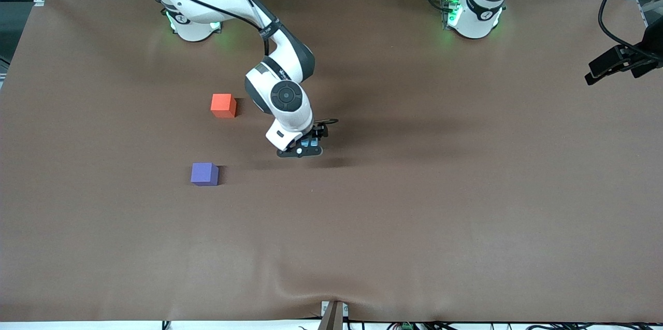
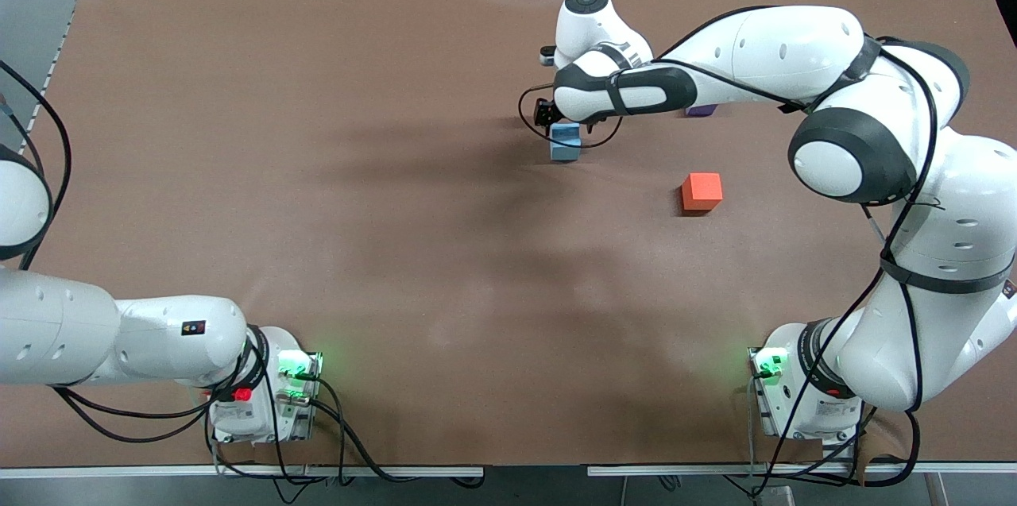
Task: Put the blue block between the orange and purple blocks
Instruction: 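Carry the blue block with the right gripper toward the orange block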
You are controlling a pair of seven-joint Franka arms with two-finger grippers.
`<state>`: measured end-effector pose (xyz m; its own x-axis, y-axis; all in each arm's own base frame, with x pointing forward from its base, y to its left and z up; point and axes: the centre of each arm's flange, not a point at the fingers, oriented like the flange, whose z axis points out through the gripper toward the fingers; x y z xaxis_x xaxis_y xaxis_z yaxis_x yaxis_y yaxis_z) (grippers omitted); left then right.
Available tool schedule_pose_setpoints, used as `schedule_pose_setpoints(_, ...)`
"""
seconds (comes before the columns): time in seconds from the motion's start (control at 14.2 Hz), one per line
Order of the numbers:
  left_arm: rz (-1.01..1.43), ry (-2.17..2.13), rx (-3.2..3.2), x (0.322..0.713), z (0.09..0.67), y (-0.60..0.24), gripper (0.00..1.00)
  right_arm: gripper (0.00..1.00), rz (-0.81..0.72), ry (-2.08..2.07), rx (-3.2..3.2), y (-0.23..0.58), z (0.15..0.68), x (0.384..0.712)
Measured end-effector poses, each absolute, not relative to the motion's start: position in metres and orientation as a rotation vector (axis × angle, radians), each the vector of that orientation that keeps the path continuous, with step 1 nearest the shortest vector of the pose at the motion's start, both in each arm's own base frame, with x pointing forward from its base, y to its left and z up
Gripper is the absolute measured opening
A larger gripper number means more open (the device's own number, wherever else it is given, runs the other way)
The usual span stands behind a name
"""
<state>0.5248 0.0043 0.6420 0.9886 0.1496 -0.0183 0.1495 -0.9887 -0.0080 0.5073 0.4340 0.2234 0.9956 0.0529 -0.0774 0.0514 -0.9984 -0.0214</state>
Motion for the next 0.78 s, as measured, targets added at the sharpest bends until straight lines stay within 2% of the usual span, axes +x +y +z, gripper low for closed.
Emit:
schedule_pose_setpoints(0.49,0.04,-0.108,-3.125,0.523,0.639,-0.042,1.0,1.0,0.107,-0.082,-3.133,0.446,0.205,0.497)
schedule_pose_setpoints(0.56,0.042,-0.105,-3.125,0.523,0.638,-0.042,1.0,0.93,0.103,-0.097,-3.146,0.444,0.201,0.496)
schedule_pose_setpoints(0.78,0.05,-0.083,-3.124,0.521,0.638,-0.048,1.0,0.61,0.109,-0.106,-3.169,0.439,0.199,0.497)
